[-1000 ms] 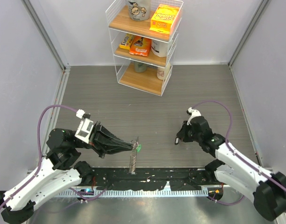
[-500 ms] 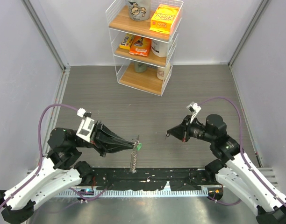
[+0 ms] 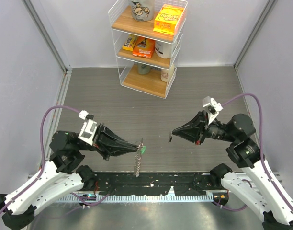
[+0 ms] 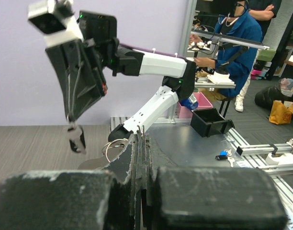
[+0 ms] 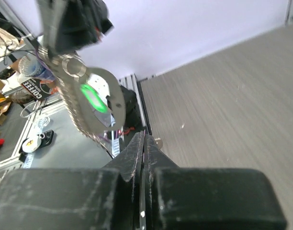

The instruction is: Put the keys on the keyring

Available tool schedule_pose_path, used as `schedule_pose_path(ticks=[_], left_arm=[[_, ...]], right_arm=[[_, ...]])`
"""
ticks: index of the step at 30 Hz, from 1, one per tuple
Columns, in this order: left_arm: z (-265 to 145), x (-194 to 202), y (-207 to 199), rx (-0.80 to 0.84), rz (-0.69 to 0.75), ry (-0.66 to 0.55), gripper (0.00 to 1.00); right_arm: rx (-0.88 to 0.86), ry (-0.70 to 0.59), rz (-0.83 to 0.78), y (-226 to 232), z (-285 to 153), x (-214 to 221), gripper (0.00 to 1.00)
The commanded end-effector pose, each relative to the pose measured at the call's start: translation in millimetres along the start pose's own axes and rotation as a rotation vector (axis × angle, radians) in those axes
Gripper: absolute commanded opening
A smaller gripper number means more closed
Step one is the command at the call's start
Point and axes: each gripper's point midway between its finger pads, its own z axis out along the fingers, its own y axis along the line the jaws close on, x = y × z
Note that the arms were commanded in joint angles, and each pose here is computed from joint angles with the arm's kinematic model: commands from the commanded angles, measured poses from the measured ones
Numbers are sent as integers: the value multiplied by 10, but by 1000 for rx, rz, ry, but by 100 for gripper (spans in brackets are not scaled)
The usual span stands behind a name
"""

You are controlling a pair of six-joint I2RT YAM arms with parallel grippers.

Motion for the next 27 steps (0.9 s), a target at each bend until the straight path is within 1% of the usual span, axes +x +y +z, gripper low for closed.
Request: schedule_pose_path(ticks=[1, 5, 6, 8, 9, 10, 11, 12, 14, 15, 17, 27], left_arm=[[33, -155, -56, 31, 40, -54, 0], [40, -153, -58, 38, 35, -56, 0], [44, -147, -58, 41, 32, -56, 0], [50, -147, -74, 55, 28, -57, 0], [55, -150, -85, 64, 28, -58, 0], [59, -153, -105, 77, 25, -55, 0], [67, -144, -109, 85, 22, -48, 0], [73, -134, -113, 92, 17, -41, 0], [77, -134, -149, 117, 16, -34, 0], [81, -130, -156, 124, 12, -30, 0], [80, -138, -197, 148, 13, -28, 0], [81, -149, -334, 235, -15, -21, 0]], right_arm=[[-99, -85, -187, 339, -29, -474, 5], [-141, -100, -225, 450, 10, -606, 6], [-157, -123, -264, 501, 24, -697, 6], [-178, -119, -304, 552, 70, -735, 6], [-203, -99, -307, 638, 84, -714, 6], [-186, -89, -338, 582, 138, -707, 6], [-217, -75, -355, 693, 149, -708, 5], [-201, -60, -393, 635, 216, -702, 6], [-245, -32, -421, 758, 280, -667, 5], [-250, -41, -477, 766, 298, -700, 5], [-278, -51, -521, 837, 323, -719, 5], [-365, -12, -645, 998, 448, -728, 6]])
